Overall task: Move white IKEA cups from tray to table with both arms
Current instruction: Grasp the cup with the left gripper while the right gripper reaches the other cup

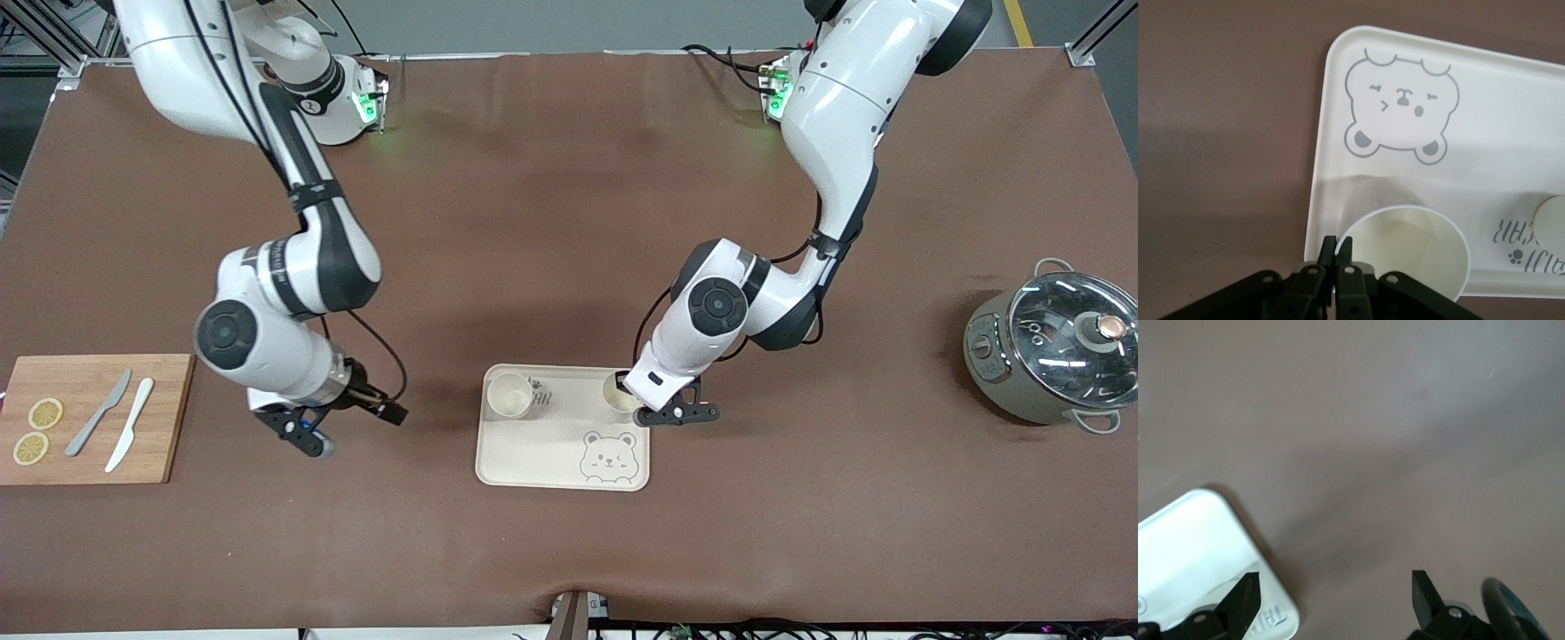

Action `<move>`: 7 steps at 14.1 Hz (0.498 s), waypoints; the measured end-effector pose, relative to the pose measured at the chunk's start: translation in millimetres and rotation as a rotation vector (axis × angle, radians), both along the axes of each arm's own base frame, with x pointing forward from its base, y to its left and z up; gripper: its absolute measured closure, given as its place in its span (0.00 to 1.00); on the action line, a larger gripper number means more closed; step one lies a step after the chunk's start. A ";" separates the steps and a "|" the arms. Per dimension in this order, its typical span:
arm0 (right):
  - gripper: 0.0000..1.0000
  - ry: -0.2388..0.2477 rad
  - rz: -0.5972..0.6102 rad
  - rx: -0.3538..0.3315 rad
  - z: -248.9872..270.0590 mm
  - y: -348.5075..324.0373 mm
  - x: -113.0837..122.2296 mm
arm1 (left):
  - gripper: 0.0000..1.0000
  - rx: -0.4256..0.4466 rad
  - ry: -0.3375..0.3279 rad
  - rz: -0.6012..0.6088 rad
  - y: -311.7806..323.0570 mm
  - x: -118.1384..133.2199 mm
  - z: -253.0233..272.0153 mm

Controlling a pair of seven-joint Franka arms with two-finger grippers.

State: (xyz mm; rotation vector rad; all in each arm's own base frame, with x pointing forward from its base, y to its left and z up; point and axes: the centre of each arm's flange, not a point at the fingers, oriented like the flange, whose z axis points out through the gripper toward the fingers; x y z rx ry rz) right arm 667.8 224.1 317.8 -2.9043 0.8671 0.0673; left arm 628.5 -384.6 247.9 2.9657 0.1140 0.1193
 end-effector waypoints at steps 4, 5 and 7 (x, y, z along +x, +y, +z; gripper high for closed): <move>0.00 0.033 -0.049 -0.014 -15.8 67.4 -26.5 | 0.97 0.018 -0.018 0.008 12.4 10.0 44.2; 0.00 0.040 -0.045 -0.018 -20.8 77.7 -31.5 | 0.97 0.027 -0.017 0.017 21.1 12.7 62.3; 0.00 0.047 -0.036 -0.024 -28.9 92.1 -38.5 | 0.97 0.040 -0.016 0.040 41.4 17.4 99.1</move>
